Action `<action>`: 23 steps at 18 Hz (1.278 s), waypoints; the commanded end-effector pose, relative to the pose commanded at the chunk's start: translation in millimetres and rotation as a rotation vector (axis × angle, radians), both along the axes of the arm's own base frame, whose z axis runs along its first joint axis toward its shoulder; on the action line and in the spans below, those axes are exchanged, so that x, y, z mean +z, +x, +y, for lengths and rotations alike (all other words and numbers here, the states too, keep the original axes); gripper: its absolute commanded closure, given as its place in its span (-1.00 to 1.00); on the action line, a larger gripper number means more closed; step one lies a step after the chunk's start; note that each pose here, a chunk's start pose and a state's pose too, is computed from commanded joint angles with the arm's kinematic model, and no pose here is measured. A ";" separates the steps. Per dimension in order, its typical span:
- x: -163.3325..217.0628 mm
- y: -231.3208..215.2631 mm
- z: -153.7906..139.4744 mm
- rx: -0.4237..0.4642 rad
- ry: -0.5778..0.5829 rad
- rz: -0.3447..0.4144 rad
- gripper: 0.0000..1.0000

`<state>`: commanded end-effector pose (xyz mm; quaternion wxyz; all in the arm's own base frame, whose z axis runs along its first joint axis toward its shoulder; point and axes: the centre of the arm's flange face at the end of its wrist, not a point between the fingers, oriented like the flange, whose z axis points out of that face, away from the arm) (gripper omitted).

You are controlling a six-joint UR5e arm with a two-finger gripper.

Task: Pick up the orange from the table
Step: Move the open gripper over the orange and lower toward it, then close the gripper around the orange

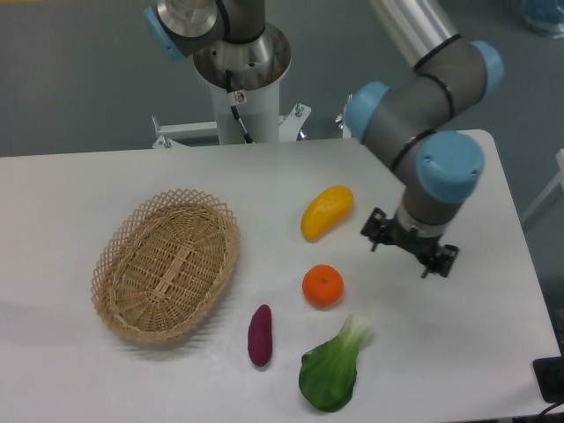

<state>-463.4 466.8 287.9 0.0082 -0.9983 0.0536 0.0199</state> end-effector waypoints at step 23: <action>-85.2 70.5 28.3 -0.038 -0.027 -0.036 -1.00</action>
